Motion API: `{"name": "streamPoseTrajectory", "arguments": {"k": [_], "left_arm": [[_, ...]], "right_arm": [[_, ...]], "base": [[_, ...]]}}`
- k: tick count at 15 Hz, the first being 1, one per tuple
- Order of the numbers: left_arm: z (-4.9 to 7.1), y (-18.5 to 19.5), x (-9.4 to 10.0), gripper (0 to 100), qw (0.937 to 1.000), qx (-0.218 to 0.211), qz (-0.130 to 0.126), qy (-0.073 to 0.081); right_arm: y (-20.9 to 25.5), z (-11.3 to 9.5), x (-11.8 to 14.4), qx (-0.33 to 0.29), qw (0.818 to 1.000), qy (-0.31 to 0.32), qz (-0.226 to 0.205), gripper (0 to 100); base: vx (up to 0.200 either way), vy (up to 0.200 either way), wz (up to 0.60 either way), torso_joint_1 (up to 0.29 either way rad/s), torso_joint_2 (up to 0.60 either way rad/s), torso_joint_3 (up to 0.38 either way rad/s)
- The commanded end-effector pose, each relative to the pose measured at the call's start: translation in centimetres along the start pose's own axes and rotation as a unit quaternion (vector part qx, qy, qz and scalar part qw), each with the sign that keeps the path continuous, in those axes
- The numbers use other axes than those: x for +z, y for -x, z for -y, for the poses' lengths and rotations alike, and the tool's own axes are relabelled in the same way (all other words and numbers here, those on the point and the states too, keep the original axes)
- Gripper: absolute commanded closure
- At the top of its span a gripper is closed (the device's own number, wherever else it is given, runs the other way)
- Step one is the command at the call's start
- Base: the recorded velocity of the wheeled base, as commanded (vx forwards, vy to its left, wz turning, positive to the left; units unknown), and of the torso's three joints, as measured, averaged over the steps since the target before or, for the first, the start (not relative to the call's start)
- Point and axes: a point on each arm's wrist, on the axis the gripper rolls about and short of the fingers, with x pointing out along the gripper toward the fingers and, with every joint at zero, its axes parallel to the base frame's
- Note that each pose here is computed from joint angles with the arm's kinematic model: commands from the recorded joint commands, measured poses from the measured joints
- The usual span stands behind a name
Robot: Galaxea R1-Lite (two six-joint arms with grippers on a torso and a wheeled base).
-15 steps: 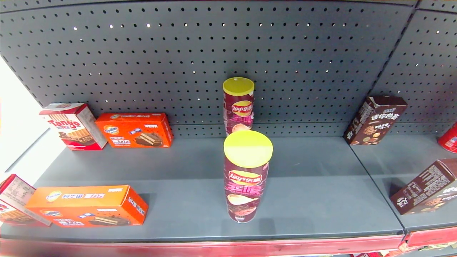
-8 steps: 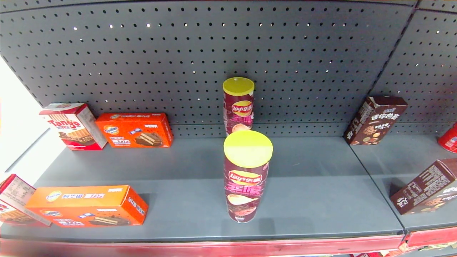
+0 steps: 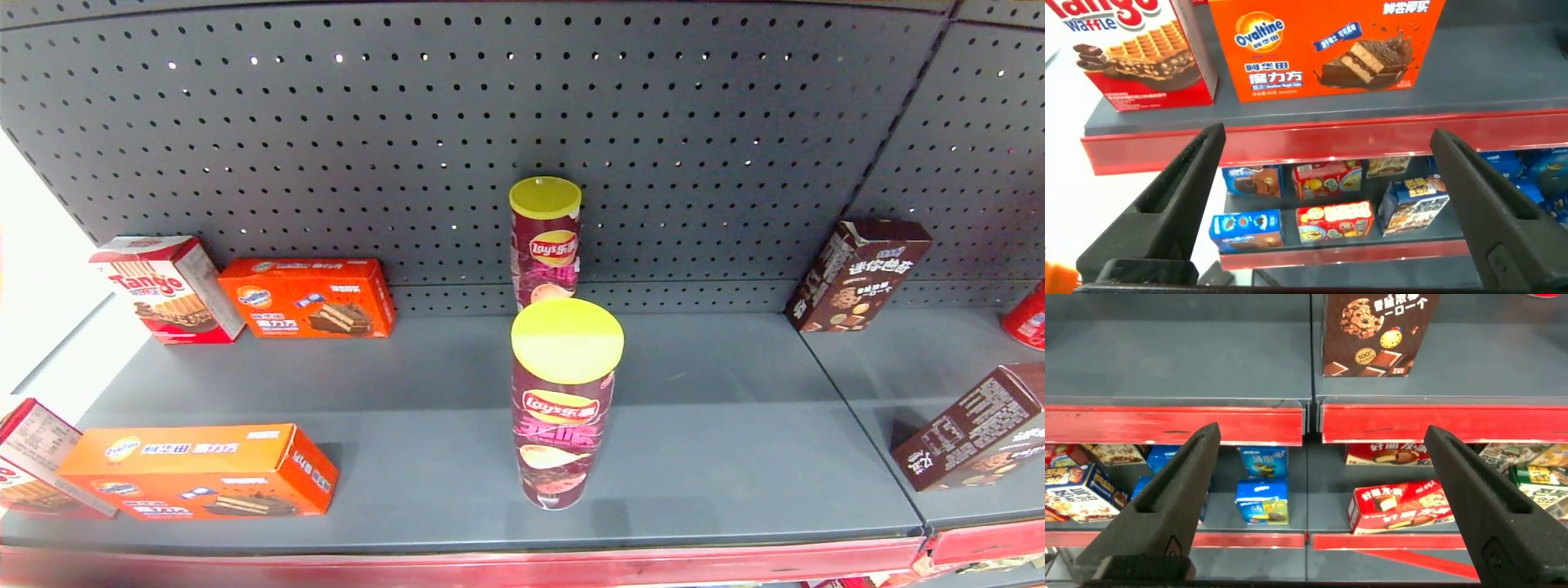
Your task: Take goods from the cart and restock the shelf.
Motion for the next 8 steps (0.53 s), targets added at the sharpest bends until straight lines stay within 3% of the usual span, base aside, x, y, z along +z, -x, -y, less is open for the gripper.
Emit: {"name": "streamPoseTrajectory", "arguments": {"k": [1, 3, 8], "left_arm": [[0.0, 0.01, -0.01, 0, 1.0, 0.0, 0.001, -0.002], [0.0, 0.02, 0.03, 0, 1.0, 0.001, 0.001, 0.001], [0.0, 0.02, 0.03, 0, 1.0, 0.001, 0.001, 0.0]], "right_arm": [[0.0, 0.0, -0.01, 0.0, 1.0, 0.0, 0.0, 0], [0.0, 0.0, 0.01, 0.001, 1.0, 0.0, 0.0, 0], [0.0, 0.0, 0.01, -0.001, 1.0, -0.003, 0.0, 0]], "base": [[0.0, 0.0, 0.0, 0.0, 0.0, 0.0], [-0.2, 0.0, 0.0, 0.0, 0.0, 0.002], [0.0, 0.0, 0.0, 0.0, 0.0, 0.0]]}}
